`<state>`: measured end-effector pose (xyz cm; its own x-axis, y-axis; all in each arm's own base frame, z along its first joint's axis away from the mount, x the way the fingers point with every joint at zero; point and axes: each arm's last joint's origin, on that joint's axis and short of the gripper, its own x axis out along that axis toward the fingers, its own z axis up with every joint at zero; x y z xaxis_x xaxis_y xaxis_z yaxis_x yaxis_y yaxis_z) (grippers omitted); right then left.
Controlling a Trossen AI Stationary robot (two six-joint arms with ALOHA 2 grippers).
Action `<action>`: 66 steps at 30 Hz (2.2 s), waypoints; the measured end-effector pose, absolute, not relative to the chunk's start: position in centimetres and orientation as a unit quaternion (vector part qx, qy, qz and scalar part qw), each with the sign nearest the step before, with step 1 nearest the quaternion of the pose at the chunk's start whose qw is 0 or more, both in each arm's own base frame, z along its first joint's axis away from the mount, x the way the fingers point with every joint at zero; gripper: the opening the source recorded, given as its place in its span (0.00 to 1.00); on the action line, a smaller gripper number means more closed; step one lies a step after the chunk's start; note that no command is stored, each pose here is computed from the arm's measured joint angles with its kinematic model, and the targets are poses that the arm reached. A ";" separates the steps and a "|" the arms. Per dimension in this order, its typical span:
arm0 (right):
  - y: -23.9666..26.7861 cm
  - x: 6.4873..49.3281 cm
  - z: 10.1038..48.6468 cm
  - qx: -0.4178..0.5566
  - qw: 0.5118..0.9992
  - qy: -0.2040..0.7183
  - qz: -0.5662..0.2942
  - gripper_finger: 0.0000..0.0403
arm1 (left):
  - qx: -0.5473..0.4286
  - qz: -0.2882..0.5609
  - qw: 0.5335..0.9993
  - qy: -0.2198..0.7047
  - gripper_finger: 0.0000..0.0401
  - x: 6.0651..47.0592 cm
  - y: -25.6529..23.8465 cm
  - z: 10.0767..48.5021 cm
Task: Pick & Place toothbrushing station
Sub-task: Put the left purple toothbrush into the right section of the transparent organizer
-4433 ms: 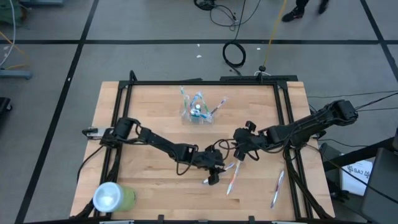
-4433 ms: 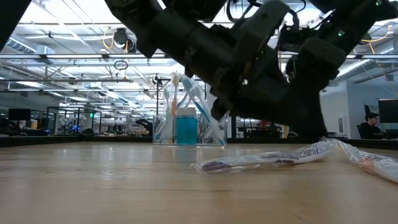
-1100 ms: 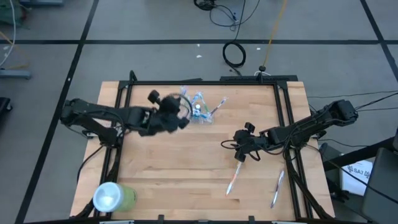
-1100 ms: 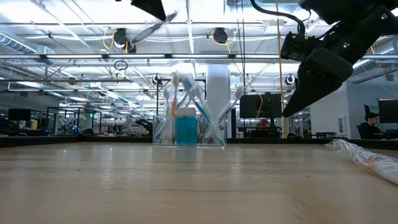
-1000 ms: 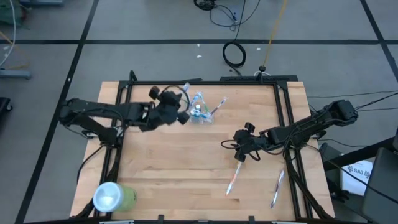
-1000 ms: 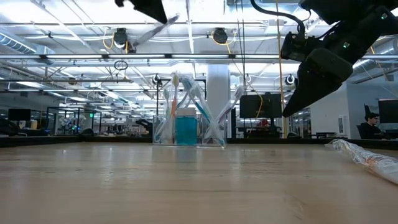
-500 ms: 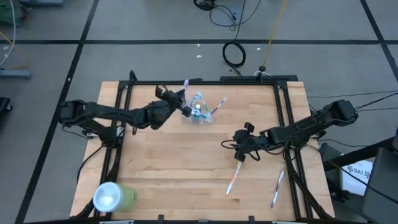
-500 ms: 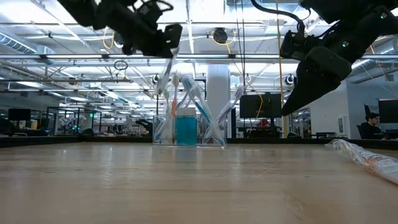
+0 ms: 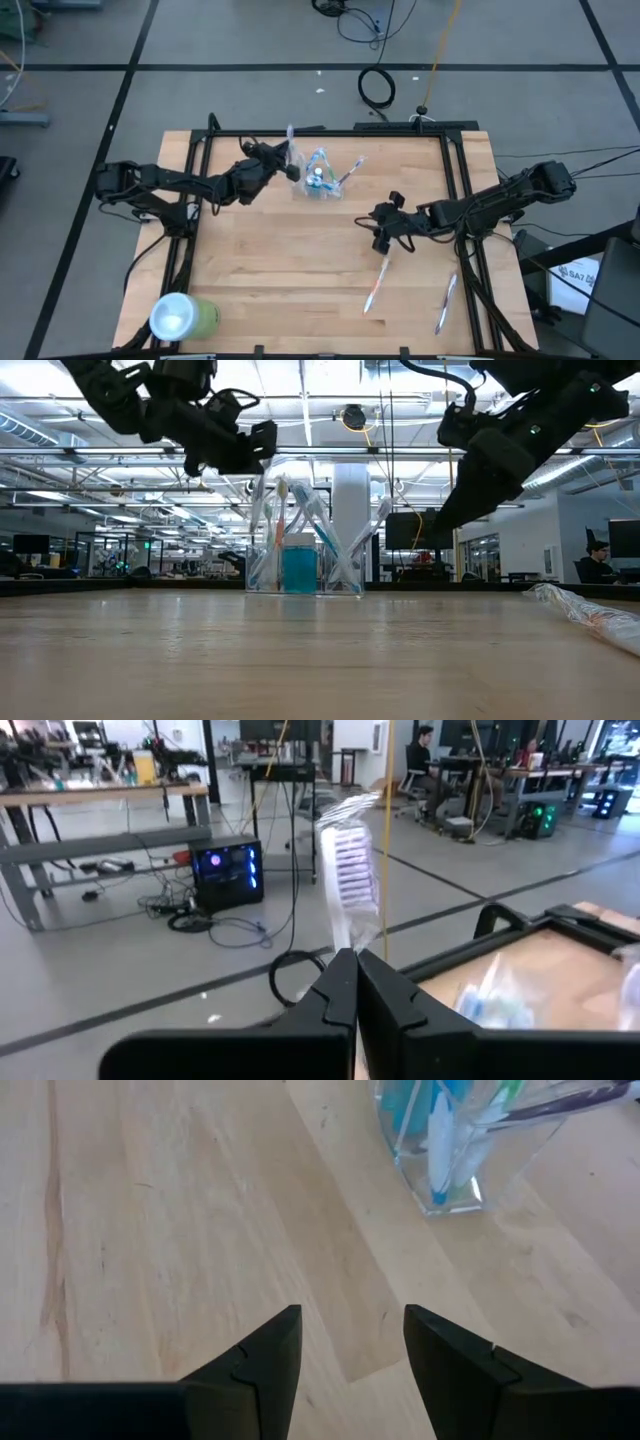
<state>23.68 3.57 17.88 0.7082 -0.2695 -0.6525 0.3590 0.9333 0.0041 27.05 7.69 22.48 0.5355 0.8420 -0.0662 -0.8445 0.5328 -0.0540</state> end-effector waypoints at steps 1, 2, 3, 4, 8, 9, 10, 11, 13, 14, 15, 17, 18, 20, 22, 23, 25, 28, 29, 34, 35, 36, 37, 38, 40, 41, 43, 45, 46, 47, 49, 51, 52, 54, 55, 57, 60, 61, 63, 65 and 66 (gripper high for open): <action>3.5 23.7 17.9 0.066 0.921 0.342 -0.172 0.42 | -0.043 0.479 0.877 0.019 0.00 26.9 7.7 22.1; 3.4 23.7 17.9 0.067 0.921 0.342 -0.174 0.42 | -0.044 0.478 0.877 0.018 0.00 26.8 7.6 21.7; 3.3 23.7 17.9 0.067 0.921 0.342 -0.176 0.42 | -0.044 0.476 0.878 0.017 0.00 26.7 7.6 21.4; 3.2 23.7 17.9 0.068 0.920 0.341 -0.178 0.42 | -0.043 0.475 0.879 0.014 0.00 26.6 7.5 21.2; 2.8 23.8 17.9 0.074 0.919 0.340 -0.187 0.42 | -0.043 0.474 0.880 0.000 0.00 26.4 7.5 20.9; 2.7 23.8 17.9 0.075 0.918 0.340 -0.189 0.42 | -0.039 0.473 0.880 0.001 0.00 26.4 7.5 20.9; 2.7 23.8 17.9 0.075 0.918 0.340 -0.190 0.42 | -0.038 0.470 0.882 0.001 0.00 26.5 7.5 21.0; 2.6 23.8 17.9 0.075 0.918 0.340 -0.191 0.42 | -0.038 0.469 0.882 0.000 0.00 26.5 7.5 21.0; 2.6 23.8 17.9 0.077 0.918 0.339 -0.192 0.42 | -0.037 0.465 0.885 0.000 0.00 26.5 7.5 21.0; 2.6 23.8 17.9 0.077 0.918 0.339 -0.192 0.42 | -0.035 0.465 0.885 -0.002 0.00 26.5 7.5 21.1; 2.6 23.8 17.9 0.077 0.918 0.339 -0.193 0.42 | -0.033 0.464 0.885 -0.005 0.00 26.5 7.5 21.2; 2.6 23.8 17.9 0.077 0.918 0.339 -0.192 0.42 | -0.032 0.458 0.888 -0.013 0.00 26.6 7.3 21.4; 2.6 23.8 17.9 0.077 0.918 0.339 -0.192 0.42 | -0.029 0.453 0.891 -0.016 0.00 26.6 7.1 21.5; 2.6 23.8 17.9 0.077 0.918 0.339 -0.192 0.42 | -0.019 0.442 0.897 -0.028 0.00 26.7 6.6 21.9; 2.6 23.8 17.9 0.076 0.918 0.340 -0.192 0.42 | -0.004 0.433 0.901 -0.042 0.00 26.8 6.1 22.3; 2.6 23.8 17.9 0.076 0.918 0.339 -0.192 0.42 | 0.004 0.429 0.902 -0.047 0.00 26.9 5.9 22.5; 2.6 23.8 17.9 0.076 0.918 0.340 -0.192 0.42 | 0.020 0.420 0.906 -0.050 0.00 27.0 5.3 22.8; 2.4 24.0 18.1 0.073 0.922 0.329 -0.190 0.42 | 0.036 0.403 0.913 -0.048 0.00 27.2 4.5 23.1; 2.3 24.2 18.3 0.072 0.927 0.316 -0.189 0.42 | 0.039 0.399 0.915 -0.050 0.00 27.3 4.2 23.1; 1.6 25.7 20.4 0.066 0.962 0.199 -0.177 0.42 | 0.042 0.366 0.928 -0.064 0.00 27.4 2.9 23.4; 1.5 26.0 20.9 0.059 0.967 0.175 -0.174 0.42 | 0.046 0.353 0.932 -0.067 0.00 27.5 2.6 23.5; 1.4 26.2 21.4 0.051 0.972 0.151 -0.172 0.42 | 0.052 0.337 0.937 -0.074 0.00 27.5 2.4 23.7; 1.4 26.3 21.8 0.039 0.976 0.131 -0.169 0.42 | 0.057 0.318 0.943 -0.083 0.00 27.6 2.1 23.8; 1.2 26.5 22.3 0.026 0.979 0.110 -0.168 0.42 | 0.061 0.297 0.948 -0.092 0.00 27.6 1.9 24.0; 0.9 26.7 23.2 0.003 0.983 0.069 -0.169 0.42 | 0.063 0.253 0.959 -0.107 0.00 27.7 1.6 24.2; 0.6 26.7 23.7 0.001 0.984 0.045 -0.173 0.42 | 0.060 0.236 0.963 -0.116 0.00 27.7 1.5 24.3; 0.0 26.9 24.6 0.010 0.988 -0.002 -0.155 0.42 | 0.053 0.220 0.965 -0.130 0.00 27.7 1.5 24.5; -0.8 26.9 25.1 0.012 0.994 -0.028 -0.106 0.42 | 0.052 0.217 0.966 -0.132 0.00 27.7 1.5 24.5; -1.2 27.0 25.2 0.012 0.995 -0.032 -0.092 0.42 | 0.052 0.215 0.966 -0.131 0.00 27.7 1.5 24.5; -1.7 27.1 25.1 0.014 0.995 -0.034 -0.088 0.42 | 0.050 0.210 0.967 -0.132 0.00 27.7 1.4 24.5; -2.7 27.5 24.7 0.028 0.994 -0.028 -0.103 0.42 | 0.046 0.200 0.969 -0.135 0.00 27.7 1.5 24.5; -3.8 28.2 23.9 0.047 0.994 -0.012 -0.094 0.42 | 0.048 0.188 0.972 -0.136 0.00 27.8 1.5 24.5; -4.2 28.9 23.8 0.056 0.995 -0.009 -0.079 0.42 | 0.047 0.185 0.972 -0.137 0.00 27.8 1.6 24.5; -4.8 30.1 23.4 0.066 0.996 -0.004 -0.052 0.42 | 0.039 0.182 0.973 -0.139 0.00 27.8 1.8 24.5; -5.0 30.8 23.3 0.067 0.997 -0.005 -0.047 0.42 | 0.037 0.180 0.973 -0.140 0.00 27.8 1.9 24.5; -5.5 32.2 23.2 0.063 0.997 -0.008 -0.036 0.42 | 0.034 0.175 0.974 -0.139 0.00 27.8 2.0 24.5; -5.9 34.0 23.2 0.058 0.998 -0.009 -0.014 0.42 | 0.036 0.172 0.975 -0.133 0.00 27.8 1.9 24.4; -6.0 34.4 23.3 0.058 0.998 -0.010 -0.011 0.42 | 0.036 0.171 0.976 -0.132 0.00 27.8 1.9 24.4; -6.1 35.2 23.4 0.057 0.998 -0.014 -0.012 0.42 | 0.036 0.171 0.976 -0.132 0.00 27.8 1.9 24.4; -6.3 35.7 23.7 0.052 0.998 -0.018 -0.013 0.42 | 0.036 0.171 0.976 -0.132 0.00 27.8 1.9 24.4; -6.4 35.8 23.9 0.051 0.998 -0.021 -0.013 0.42 | 0.036 0.171 0.976 -0.131 0.00 27.8 1.9 24.4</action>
<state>35.80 -6.41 23.93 0.9988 -0.0273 0.0406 0.0231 0.9946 0.1016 27.83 1.94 24.36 0.9072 0.3236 0.2688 -0.3425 0.9392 0.0252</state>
